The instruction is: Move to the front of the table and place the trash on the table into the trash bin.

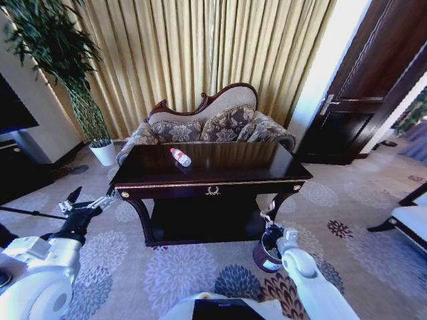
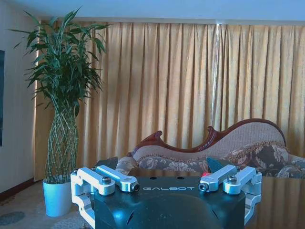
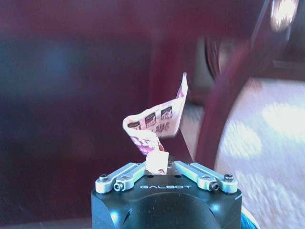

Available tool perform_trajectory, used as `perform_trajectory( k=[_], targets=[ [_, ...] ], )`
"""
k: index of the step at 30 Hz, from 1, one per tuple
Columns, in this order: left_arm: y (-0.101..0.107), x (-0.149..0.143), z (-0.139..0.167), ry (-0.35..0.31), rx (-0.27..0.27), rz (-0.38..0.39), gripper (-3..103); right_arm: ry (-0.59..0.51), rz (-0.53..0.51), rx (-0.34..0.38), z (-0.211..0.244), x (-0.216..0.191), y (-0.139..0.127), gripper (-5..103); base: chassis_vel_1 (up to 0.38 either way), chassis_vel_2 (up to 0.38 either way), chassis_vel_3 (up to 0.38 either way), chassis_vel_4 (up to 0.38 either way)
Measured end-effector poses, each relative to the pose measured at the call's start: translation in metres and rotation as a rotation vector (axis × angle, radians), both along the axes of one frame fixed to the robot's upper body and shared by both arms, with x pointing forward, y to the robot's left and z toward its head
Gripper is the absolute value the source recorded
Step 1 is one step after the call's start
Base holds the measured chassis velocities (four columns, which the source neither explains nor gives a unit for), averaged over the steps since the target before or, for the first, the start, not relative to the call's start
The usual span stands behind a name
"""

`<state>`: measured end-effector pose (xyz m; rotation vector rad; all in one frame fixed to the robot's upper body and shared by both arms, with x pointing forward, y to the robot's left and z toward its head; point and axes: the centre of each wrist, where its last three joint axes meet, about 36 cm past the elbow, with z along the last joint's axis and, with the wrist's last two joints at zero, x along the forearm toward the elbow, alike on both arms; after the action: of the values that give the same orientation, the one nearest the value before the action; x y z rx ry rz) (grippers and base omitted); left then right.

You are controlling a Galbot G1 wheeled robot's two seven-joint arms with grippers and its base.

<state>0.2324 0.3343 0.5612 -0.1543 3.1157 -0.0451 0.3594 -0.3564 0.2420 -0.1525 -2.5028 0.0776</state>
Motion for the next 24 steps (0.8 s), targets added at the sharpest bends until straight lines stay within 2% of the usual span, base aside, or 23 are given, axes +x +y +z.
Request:
perform_trajectory(
  k=[3, 5, 8, 17, 18, 19, 21, 22, 24],
  targets=[
    [0.000, 0.000, 0.000, 0.001, 0.001, 0.001, 100, 0.045, -0.018, -0.018, -0.021, 0.003, -0.006, 0, 0.000, 0.000, 0.000, 0.000],
    [0.000, 0.000, 0.000, 0.002, 0.001, 0.001, 100, 0.095, -0.029, -0.058, -0.048, 0.010, -0.013, 0, 0.000, 0.000, 0.000, 0.000],
    [0.000, -0.001, 0.000, 0.003, 0.002, 0.002, 100, 0.121, -0.034, -0.087, -0.064, 0.017, -0.018, 0, 0.000, 0.000, 0.000, 0.000],
    [0.000, -0.003, -0.002, 0.016, -0.005, 0.012, 100, 0.149, -0.066, -0.123, -0.076, 0.052, -0.028, -3, 0.000, 0.000, 0.000, 0.000],
    [0.001, -0.003, -0.003, 0.017, -0.004, 0.013, 100, 0.152, -0.068, -0.132, -0.077, 0.055, -0.029, 7, 0.000, 0.000, 0.000, 0.000],
    [0.001, -0.004, -0.002, 0.017, -0.003, 0.015, 100, 0.155, -0.068, -0.136, -0.078, 0.055, -0.030, 7, 0.000, 0.000, 0.000, 0.000],
    [0.002, -0.004, -0.002, 0.015, 0.001, 0.018, 100, 0.158, -0.069, -0.139, -0.078, 0.055, -0.031, 18, 0.000, 0.000, 0.000, 0.000],
    [0.002, -0.004, -0.002, 0.015, 0.001, 0.018, 100, 0.158, -0.069, -0.139, -0.078, 0.055, -0.031, 18, 0.000, 0.000, 0.000, 0.000],
    [0.003, -0.004, -0.001, 0.013, 0.003, 0.019, 100, 0.159, -0.070, -0.142, -0.078, 0.055, -0.032, 29, 0.000, 0.000, 0.000, 0.000]
  ],
)
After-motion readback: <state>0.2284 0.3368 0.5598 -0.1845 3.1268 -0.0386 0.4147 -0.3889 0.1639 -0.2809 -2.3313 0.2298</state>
